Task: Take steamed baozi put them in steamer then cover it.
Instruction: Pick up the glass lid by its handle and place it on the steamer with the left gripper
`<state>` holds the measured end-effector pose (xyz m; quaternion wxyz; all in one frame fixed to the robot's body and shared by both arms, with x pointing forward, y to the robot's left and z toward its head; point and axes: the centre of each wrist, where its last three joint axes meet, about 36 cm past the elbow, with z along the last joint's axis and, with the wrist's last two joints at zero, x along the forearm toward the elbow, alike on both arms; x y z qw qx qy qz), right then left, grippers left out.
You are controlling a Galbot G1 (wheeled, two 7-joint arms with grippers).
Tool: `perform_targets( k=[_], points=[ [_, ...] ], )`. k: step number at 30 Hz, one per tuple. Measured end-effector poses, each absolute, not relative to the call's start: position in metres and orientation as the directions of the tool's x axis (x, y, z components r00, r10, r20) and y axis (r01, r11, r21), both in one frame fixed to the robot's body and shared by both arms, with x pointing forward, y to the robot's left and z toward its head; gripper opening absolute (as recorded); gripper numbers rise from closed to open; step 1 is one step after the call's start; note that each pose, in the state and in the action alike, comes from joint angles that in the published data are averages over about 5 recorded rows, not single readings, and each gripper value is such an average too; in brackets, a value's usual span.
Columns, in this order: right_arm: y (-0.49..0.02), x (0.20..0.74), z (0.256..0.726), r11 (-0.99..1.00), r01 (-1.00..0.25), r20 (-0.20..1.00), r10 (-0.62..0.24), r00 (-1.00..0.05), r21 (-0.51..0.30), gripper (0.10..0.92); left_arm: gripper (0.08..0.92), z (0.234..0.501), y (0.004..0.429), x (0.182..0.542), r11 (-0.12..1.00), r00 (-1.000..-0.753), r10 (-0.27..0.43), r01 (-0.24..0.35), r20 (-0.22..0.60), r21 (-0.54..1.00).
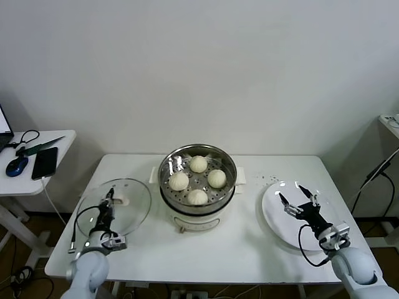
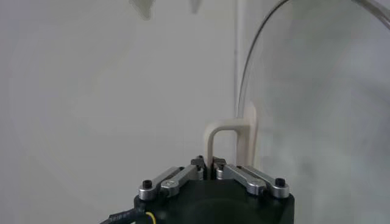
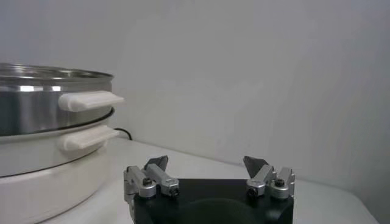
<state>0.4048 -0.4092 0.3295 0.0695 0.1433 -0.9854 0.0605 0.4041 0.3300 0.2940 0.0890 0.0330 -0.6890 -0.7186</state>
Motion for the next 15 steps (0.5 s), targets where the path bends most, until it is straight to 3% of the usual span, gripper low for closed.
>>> perform_targets(
  k=[15],
  points=[
    [-0.418,0.409,0.33,0.953,-0.279,0.152,-0.26,-0.954,-0.118,0.823,0.148,0.384,0.334,0.358,-0.091,-0.967,-0.247,-0.039,-0.061,0.995]
  ],
)
